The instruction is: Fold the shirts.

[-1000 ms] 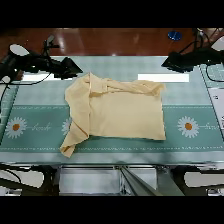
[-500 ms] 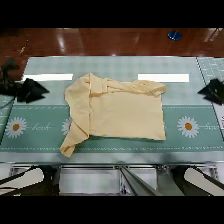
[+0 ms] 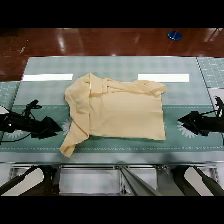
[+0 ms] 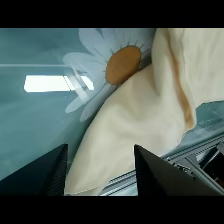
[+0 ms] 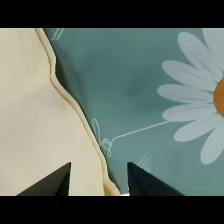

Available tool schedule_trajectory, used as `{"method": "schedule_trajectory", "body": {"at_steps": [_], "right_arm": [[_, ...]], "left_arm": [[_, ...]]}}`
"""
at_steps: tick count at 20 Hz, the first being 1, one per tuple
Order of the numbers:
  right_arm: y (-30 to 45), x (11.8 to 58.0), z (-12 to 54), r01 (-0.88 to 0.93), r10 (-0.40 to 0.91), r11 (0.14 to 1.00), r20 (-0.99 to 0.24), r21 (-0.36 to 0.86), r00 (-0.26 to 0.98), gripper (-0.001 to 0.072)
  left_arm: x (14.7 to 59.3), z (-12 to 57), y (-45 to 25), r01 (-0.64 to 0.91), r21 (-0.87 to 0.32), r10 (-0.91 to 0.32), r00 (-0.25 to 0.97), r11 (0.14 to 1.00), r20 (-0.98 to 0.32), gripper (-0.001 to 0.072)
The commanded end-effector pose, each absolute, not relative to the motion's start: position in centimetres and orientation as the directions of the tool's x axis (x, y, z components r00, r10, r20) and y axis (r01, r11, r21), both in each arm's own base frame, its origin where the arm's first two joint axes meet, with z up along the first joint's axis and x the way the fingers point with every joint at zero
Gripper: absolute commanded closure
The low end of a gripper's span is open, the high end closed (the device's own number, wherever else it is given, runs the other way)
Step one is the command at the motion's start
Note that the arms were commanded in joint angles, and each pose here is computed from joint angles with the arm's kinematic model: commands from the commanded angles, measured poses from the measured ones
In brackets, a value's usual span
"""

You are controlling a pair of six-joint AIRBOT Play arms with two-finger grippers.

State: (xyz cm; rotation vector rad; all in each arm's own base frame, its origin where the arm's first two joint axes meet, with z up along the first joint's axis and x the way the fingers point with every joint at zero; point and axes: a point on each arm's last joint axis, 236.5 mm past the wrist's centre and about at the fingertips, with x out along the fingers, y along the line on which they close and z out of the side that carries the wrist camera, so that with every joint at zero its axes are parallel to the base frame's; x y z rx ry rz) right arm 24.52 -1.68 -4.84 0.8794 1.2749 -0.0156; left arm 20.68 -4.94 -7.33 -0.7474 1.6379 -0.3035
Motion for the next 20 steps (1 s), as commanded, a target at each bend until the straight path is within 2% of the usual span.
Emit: {"method": "schedule_trajectory", "body": {"at_steps": [1,7,10,11,12,13,20], "right_arm": [[-0.8,23.6,-5.2,0.462,0.473,0.680,-0.823,0.569,0.316,0.0304],[-0.4,22.4,-6.4,0.480,0.479,0.681,-0.832,0.553,0.279,0.0304],[-0.2,22.1,-6.8,0.486,0.484,0.677,-0.832,0.553,0.272,0.0304],[-0.2,22.0,-6.7,0.485,0.485,0.677,-0.831,0.553,0.271,0.0304],[-0.1,22.0,-6.7,0.485,0.488,0.676,-0.831,0.554,0.268,0.0304],[0.0,21.9,-6.9,0.488,0.495,0.673,-0.829,0.555,0.260,0.0304],[4.8,20.9,-9.7,0.460,0.587,0.700,-0.807,0.546,0.063,0.0304]], "left_arm": [[19.1,-8.7,-5.0,-0.307,-0.548,-0.600,-0.104,0.778,-0.793,0.0196],[17.4,-9.9,-9.0,-0.240,-0.570,-0.617,-0.254,0.786,-0.745,0.0196],[18.5,-10.8,-11.3,-0.216,-0.587,-0.625,-0.240,0.780,-0.742,0.0199],[19.2,-10.9,-11.8,-0.217,-0.597,-0.634,-0.222,0.773,-0.741,0.0232],[19.8,-10.8,-12.2,-0.217,-0.607,-0.643,-0.208,0.765,-0.737,0.0499],[20.5,-10.4,-12.4,-0.210,-0.621,-0.654,-0.191,0.756,-0.732,0.0683],[22.6,-8.8,-12.3,-0.164,-0.638,-0.659,-0.159,0.752,-0.735,0.0687]]}}
